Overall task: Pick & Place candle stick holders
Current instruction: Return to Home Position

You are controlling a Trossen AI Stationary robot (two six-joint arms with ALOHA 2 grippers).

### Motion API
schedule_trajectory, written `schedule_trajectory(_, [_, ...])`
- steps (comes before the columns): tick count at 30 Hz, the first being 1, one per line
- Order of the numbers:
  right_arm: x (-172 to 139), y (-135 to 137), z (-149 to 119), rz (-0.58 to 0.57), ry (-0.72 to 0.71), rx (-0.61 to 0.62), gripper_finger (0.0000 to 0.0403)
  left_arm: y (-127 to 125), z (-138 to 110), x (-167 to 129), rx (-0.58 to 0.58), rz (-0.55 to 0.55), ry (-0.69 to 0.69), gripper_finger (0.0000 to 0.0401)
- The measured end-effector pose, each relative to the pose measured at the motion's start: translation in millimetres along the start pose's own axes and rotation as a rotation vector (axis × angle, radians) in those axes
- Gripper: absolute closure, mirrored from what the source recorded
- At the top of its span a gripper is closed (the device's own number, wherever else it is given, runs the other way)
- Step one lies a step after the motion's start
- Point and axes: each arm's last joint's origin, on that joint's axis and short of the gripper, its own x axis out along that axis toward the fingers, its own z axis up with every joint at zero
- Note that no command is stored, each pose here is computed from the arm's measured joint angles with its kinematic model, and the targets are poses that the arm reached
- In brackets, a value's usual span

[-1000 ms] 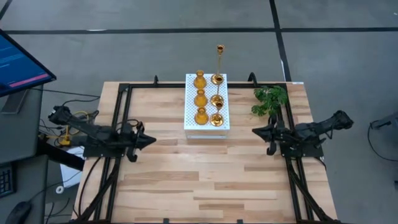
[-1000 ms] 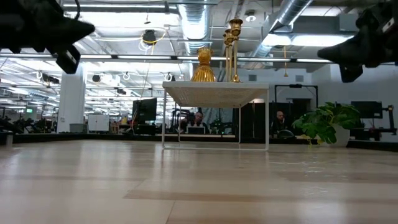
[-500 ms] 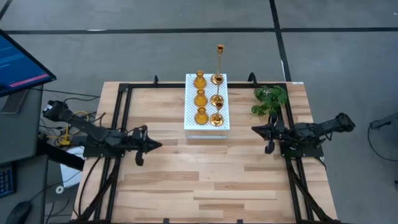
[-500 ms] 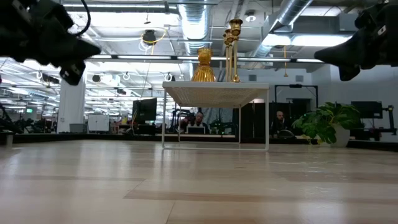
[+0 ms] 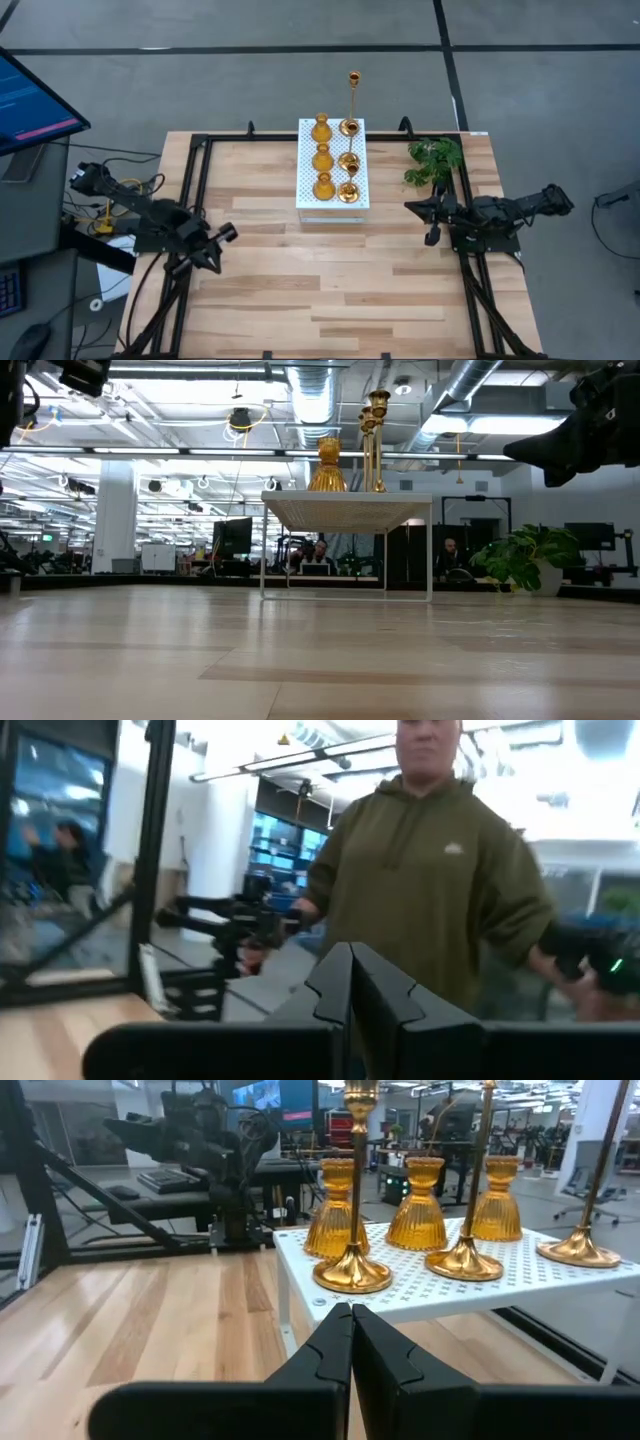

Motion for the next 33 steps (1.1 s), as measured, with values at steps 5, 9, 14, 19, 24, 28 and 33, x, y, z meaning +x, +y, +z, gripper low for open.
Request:
schedule_trajectory(5, [2, -3, 0, 0.012, -0.006, 0.034, 0.0403, -5, 4, -2, -0.111, -0.115, -0.006, 0.0392])
schedule_trajectory(9, [3, -7, 5, 0.004, -0.037, 0.047, 0.0403, -13, 16, -9, -0.089, -0.256, -0.07, 0.0392])
schedule_trajectory(14, [5, -12, 5, -0.009, -0.04, 0.046, 0.0403, -13, 17, -16, -0.084, -0.213, -0.065, 0.0391])
schedule_trajectory(19, [8, -14, 0, 0.028, -0.028, 0.059, 0.0403, -4, 6, -19, -0.053, -0.147, 0.065, 0.0391])
schedule_trajectory(24, [9, -17, -3, 0.074, -0.03, 0.108, 0.0403, 0, 6, -23, -0.048, -0.179, 0.124, 0.0391])
schedule_trajectory(28, [10, -20, -3, 0.043, -0.032, 0.125, 0.0403, 5, 12, -26, -0.16, -0.114, 0.103, 0.0391])
schedule_trajectory(33, [10, -23, -3, 0.006, -0.034, 0.125, 0.0403, 5, 34, -26, -0.061, -0.068, 0.057, 0.0391])
